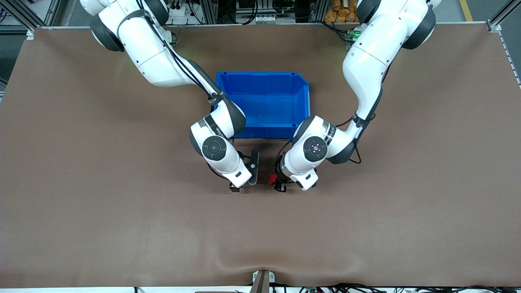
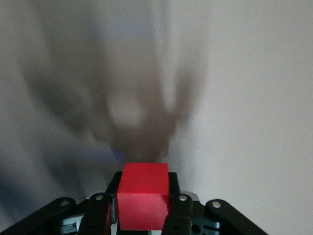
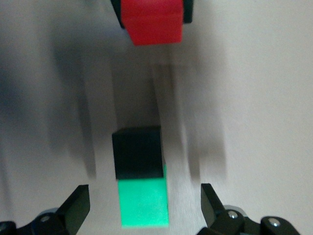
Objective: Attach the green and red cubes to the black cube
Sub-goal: 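Release the green cube with the right gripper while the left gripper brings the red cube, then press the red cube against the black cube while the right gripper retracts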
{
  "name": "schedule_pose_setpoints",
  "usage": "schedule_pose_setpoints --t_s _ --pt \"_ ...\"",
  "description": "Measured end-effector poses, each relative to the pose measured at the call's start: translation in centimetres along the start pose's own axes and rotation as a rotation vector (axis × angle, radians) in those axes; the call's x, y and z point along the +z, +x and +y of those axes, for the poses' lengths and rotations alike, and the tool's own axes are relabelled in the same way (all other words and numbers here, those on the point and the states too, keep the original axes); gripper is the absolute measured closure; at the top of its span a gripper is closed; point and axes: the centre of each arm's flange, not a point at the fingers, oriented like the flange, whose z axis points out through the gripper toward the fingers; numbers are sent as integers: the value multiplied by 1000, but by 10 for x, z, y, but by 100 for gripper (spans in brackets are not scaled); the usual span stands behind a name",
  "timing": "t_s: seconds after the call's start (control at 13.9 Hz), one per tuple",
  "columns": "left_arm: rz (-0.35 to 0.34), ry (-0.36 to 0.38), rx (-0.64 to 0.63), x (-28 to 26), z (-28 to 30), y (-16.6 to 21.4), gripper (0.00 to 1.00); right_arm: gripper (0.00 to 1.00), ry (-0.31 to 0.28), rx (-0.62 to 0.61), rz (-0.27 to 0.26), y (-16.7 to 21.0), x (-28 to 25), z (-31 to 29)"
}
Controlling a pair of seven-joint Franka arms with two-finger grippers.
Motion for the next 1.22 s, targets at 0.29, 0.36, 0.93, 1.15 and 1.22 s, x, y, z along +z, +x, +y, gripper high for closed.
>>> schedule_pose_setpoints --t_s 0.29,0.36,0.93,1.15,1.22 --pt "-20 -32 -55 17 -13 -19 60 0 32 57 -43 -32 -82 19" --pt "-21 -33 -64 20 -16 -23 60 0 26 82 -42 -45 -104 26" --pt "-21 -37 -59 34 -28 -36 60 0 0 564 -63 -195 -239 71" --pt "-14 -45 -50 35 -29 -39 60 0 -12 717 -74 -275 -295 76" --pt "-13 -52 -47 35 -29 -40 60 0 -16 755 -75 -296 -314 73"
